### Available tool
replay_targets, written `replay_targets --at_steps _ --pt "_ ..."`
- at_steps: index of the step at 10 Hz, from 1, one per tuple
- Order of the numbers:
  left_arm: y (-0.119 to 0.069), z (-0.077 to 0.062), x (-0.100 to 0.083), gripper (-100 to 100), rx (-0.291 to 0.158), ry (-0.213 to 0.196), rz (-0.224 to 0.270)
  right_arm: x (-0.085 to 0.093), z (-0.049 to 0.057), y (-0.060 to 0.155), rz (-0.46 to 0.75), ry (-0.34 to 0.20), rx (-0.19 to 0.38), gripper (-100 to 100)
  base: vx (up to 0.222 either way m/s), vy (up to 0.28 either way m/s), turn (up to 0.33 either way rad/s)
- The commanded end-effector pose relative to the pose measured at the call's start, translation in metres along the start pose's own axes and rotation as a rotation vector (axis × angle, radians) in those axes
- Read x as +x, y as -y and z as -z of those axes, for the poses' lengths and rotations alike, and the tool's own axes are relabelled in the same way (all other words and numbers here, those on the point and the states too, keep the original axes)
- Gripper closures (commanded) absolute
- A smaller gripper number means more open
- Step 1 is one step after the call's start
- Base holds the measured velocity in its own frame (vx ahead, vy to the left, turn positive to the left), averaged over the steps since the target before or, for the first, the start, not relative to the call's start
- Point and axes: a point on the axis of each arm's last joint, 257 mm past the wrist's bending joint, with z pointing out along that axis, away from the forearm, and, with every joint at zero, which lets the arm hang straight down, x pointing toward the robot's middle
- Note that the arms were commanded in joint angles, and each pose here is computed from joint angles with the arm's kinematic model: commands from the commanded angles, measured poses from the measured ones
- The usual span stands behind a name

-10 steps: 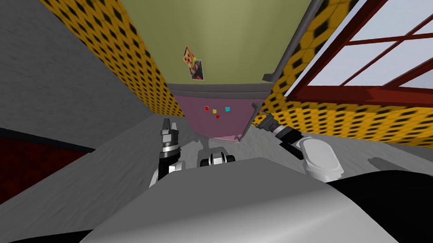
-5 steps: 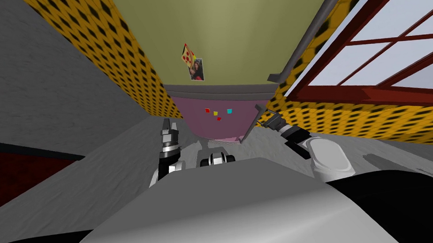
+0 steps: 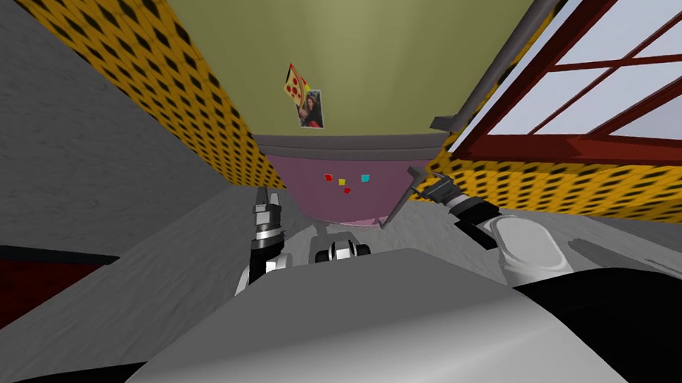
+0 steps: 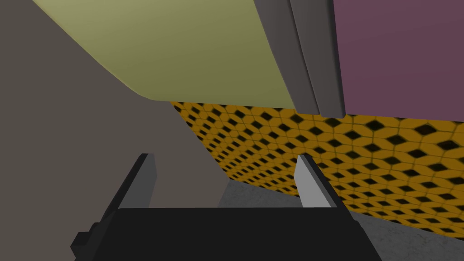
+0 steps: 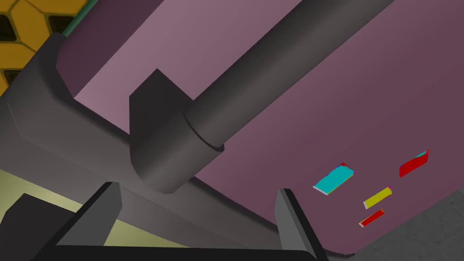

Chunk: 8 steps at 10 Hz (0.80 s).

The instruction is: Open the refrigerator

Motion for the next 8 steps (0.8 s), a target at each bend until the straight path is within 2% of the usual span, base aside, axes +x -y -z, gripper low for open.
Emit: replay_targets --at_steps 1,3,4,6,7,8 --pt "0.0 0.0 0.0 0 0.0 0.0 0.0 0.011 0.005 0.019 -0.046 -0.024 0.04 -100 0.084 0.065 -0.062" --pt "0.0 0.0 0.0 0 0.0 0.0 0.0 0.009 0.004 0.015 -0.038 -0.019 0.033 -100 0.023 0.019 -0.005" --pt "0.0 0.0 0.0 0 0.0 0.0 0.0 0.009 0.004 0.015 -0.038 -0.019 0.032 100 0.006 0.0 -0.01" --pt "0.0 0.0 0.0 0 0.0 0.0 0.0 0.015 0.014 0.024 -0.039 -0.045 0.063 100 -0.096 0.188 -0.163" --pt "0.0 0.0 0.0 0 0.0 0.0 0.001 0.015 0.014 0.024 -0.039 -0.045 0.063 100 -0.105 0.235 -0.135" --pt "0.0 0.0 0.0 0 0.0 0.0 0.001 0.019 0.02 0.028 -0.04 -0.058 0.076 100 -0.109 0.264 -0.126"
